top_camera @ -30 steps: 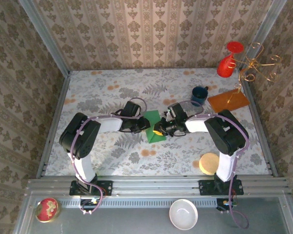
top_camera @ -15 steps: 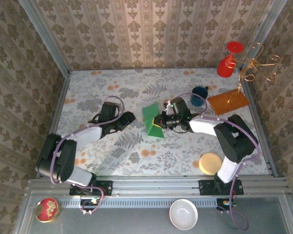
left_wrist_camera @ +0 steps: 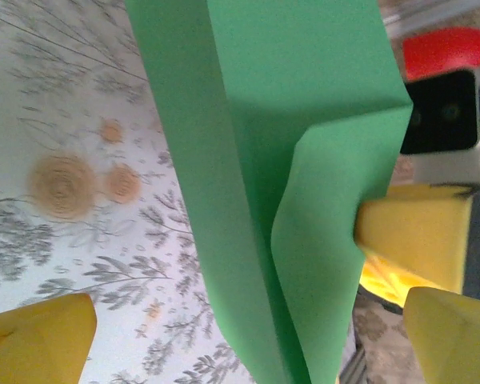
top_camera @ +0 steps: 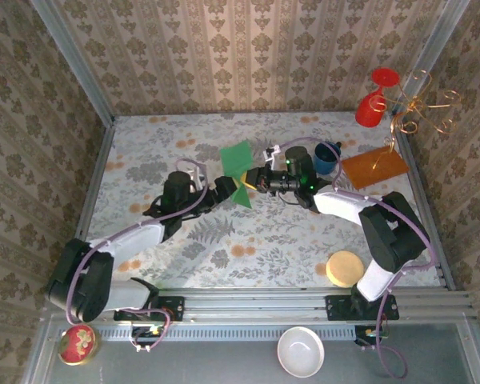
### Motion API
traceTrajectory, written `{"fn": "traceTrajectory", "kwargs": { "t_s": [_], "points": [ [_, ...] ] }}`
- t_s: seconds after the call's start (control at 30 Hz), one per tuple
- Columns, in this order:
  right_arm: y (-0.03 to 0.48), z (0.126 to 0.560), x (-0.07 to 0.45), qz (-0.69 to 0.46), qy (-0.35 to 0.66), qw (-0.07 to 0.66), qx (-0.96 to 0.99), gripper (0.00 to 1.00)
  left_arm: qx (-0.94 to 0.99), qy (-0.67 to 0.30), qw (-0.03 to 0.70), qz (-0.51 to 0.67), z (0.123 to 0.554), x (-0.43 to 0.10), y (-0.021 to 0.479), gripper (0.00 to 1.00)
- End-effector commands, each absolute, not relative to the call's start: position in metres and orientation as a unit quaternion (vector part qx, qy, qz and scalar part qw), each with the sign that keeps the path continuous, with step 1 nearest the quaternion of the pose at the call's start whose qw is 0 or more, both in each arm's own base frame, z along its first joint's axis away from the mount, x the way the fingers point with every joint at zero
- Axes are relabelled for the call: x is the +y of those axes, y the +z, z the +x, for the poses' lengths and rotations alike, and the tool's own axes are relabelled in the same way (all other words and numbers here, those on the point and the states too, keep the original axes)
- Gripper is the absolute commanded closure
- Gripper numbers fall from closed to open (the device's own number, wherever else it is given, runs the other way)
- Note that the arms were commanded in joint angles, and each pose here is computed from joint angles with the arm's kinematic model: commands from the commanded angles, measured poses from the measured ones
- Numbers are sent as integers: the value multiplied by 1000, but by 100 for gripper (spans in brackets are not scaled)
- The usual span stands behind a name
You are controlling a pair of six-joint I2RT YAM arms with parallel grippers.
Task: Fold a paper plane with a square sheet of paper (pick it up from the middle)
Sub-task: Turn over the paper at the center of the table.
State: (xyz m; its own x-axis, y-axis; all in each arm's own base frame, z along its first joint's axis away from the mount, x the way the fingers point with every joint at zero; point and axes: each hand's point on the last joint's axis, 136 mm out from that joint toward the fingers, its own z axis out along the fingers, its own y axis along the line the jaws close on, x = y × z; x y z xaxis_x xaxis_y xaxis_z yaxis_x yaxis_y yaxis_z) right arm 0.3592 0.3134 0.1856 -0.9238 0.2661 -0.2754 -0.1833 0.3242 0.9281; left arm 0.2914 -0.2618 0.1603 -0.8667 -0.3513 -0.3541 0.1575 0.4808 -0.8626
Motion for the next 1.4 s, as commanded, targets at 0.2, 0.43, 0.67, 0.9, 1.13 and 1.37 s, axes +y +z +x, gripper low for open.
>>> {"fn": "traceTrajectory", "kwargs": {
  "t_s": [0.2, 0.43, 0.67, 0.9, 1.13, 1.37],
  "points": [
    [216, 356, 312, 18, 617, 198, 761, 95, 781, -564, 266, -24, 299, -282, 198, 17],
    [211, 359, 308, 27, 614, 196, 764, 95, 770, -573, 279, -36, 302, -274, 201, 40],
    [206, 359, 308, 31, 611, 190, 768, 95, 759, -590, 274, -24, 303, -279, 207, 60],
    [200, 360, 305, 38, 605, 185, 773, 93, 758, -596, 266, -21, 304, -282, 205, 73],
    [183, 362, 286, 60, 562, 187, 804, 68, 778, -570, 260, -35, 309, -274, 189, 87],
    [158, 370, 234, 111, 464, 221, 851, 55, 838, -479, 262, -21, 306, -255, 160, 93]
  ]
}}
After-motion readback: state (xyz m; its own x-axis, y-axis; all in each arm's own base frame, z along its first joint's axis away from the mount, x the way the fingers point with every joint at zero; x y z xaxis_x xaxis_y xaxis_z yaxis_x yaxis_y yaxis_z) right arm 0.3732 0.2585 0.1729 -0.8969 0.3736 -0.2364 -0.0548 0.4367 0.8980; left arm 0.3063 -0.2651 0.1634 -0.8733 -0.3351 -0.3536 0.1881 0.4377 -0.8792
